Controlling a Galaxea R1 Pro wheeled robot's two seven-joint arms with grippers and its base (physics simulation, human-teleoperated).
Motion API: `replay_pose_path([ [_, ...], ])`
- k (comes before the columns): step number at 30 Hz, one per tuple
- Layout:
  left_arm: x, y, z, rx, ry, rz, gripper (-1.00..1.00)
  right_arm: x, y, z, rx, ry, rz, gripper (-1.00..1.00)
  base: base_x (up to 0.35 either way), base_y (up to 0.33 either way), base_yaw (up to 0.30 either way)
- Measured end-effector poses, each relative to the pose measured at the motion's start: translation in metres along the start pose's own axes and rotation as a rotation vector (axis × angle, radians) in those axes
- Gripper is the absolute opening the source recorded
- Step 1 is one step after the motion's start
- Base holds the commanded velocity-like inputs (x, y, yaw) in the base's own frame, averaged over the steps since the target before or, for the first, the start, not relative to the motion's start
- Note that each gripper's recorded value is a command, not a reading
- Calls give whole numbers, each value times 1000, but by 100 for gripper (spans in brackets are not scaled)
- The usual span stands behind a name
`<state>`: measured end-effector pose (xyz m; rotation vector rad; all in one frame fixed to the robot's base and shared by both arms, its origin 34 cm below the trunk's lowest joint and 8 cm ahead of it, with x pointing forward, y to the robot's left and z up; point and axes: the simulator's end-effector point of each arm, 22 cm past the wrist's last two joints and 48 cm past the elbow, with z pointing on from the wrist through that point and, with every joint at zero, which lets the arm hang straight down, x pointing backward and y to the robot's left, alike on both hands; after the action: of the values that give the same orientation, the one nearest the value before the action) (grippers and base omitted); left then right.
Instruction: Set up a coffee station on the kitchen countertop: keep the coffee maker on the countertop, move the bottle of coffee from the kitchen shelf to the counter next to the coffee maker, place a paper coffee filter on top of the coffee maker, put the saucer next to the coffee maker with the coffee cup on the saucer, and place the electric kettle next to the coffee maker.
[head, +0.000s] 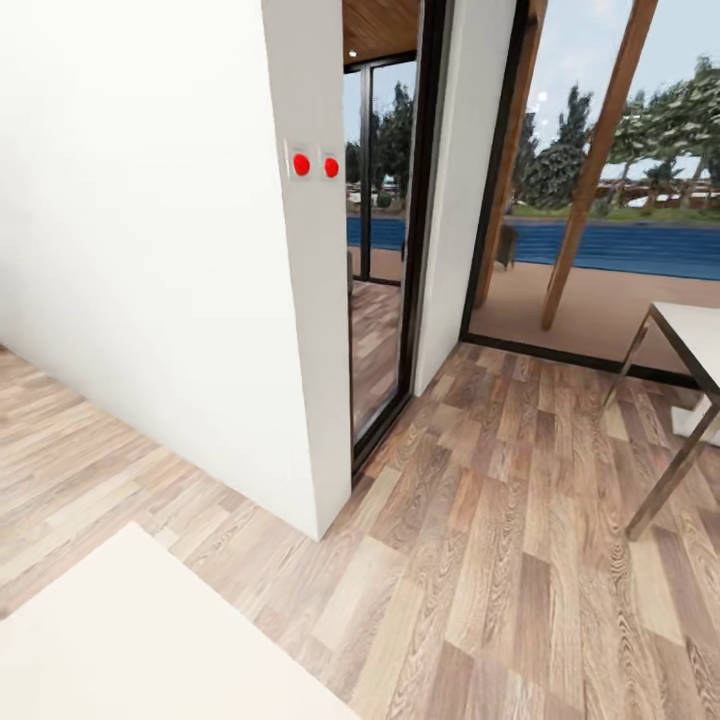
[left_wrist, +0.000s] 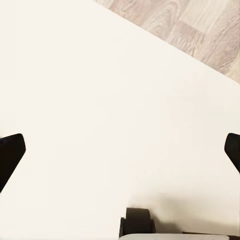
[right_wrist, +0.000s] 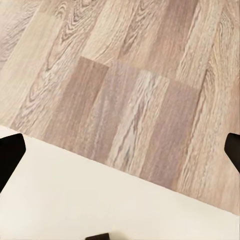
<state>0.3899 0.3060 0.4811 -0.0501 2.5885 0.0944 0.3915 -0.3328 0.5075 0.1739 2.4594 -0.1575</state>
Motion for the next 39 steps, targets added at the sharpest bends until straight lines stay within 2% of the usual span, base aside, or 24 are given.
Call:
replay_pose_path([
  [8,1,0,0,-1,3,0,100,1,0,0,0,3,-1,100,34,-164,271],
  [39,6,0,1,-1,15,1,100,6,1,0,0,15,-2,100,1,-4,271],
])
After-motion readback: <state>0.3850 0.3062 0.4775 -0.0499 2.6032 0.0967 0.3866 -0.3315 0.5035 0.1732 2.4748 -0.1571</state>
